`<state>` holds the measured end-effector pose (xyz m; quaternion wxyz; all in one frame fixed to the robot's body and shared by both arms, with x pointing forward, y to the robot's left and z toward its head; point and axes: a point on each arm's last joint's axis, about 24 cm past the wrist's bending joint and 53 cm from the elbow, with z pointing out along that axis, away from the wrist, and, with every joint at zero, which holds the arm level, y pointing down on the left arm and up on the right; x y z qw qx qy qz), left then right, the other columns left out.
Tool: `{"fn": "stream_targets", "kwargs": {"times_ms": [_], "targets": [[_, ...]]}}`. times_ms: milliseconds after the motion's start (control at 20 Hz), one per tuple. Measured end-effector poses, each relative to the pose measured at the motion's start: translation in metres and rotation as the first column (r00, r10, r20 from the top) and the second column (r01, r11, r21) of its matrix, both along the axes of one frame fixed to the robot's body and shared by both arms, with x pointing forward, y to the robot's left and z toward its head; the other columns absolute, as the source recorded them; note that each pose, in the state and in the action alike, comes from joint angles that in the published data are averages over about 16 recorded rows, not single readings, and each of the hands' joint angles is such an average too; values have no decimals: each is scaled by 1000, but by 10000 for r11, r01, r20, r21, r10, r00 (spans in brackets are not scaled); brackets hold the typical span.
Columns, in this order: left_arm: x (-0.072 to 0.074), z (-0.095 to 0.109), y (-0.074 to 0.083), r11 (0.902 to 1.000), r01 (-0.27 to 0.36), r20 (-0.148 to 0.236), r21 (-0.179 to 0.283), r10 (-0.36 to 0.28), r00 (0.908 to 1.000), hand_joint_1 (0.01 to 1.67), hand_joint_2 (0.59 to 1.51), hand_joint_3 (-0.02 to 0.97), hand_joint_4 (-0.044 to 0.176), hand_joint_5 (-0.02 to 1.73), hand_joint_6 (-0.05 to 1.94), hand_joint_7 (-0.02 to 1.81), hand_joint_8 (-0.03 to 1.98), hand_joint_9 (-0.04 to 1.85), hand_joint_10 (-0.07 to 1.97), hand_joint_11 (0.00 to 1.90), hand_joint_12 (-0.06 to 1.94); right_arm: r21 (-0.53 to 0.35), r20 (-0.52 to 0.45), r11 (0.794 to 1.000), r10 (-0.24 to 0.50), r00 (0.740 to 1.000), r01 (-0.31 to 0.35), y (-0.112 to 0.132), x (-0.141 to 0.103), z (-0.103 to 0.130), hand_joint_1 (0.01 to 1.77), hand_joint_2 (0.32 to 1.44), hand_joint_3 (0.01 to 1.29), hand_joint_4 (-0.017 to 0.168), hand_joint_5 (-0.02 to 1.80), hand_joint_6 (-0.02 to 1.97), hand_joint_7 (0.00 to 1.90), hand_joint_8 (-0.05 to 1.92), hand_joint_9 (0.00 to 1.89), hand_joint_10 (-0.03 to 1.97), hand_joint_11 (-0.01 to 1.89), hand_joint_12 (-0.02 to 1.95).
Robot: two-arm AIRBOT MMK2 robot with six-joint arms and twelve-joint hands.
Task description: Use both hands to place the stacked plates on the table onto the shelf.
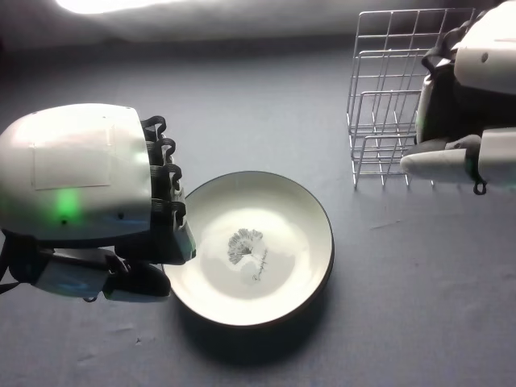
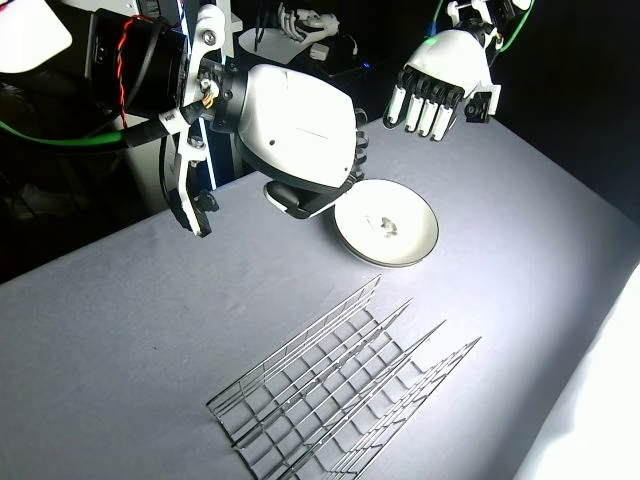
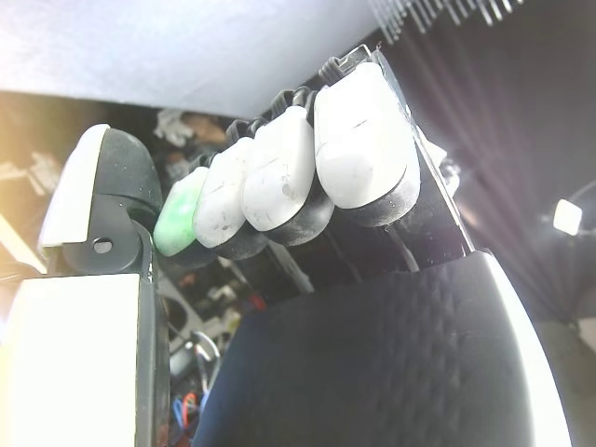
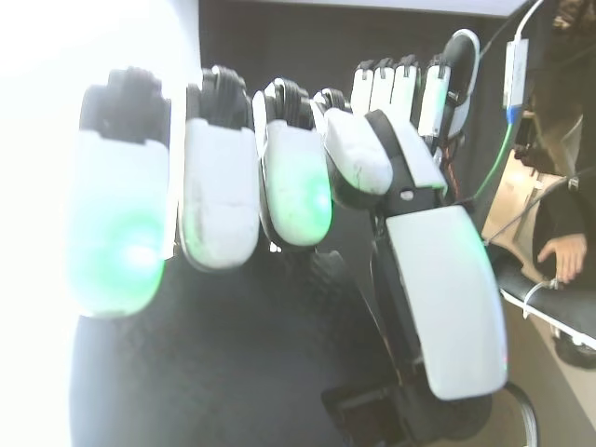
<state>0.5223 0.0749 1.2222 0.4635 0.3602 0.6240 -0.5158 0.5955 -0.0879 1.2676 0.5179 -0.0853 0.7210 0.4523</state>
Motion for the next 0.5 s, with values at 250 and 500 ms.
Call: {"fn": "stream_targets", "kwargs": {"times_ms": [250, 500], "targets": [[1, 0, 2, 10000, 2, -37, 22, -2, 10000, 190, 1104, 3, 19, 367, 489, 379, 495, 398, 471, 402, 476, -133, -42, 9999, -95, 9999, 94, -4, 3, -5, 131, 1205, 38, -1, 424, 564, 524, 549, 560, 566, 640, 517], [3, -2, 5, 9999, 49, -170, 92, -47, 9998, 76, 1095, 1, 0, 182, 197, 177, 203, 181, 191, 182, 197, -252, -52, 9995, -178, 9998, 176, -6, 8, -8, 54, 1176, 31, -4, 203, 271, 263, 254, 282, 263, 333, 227]]}}
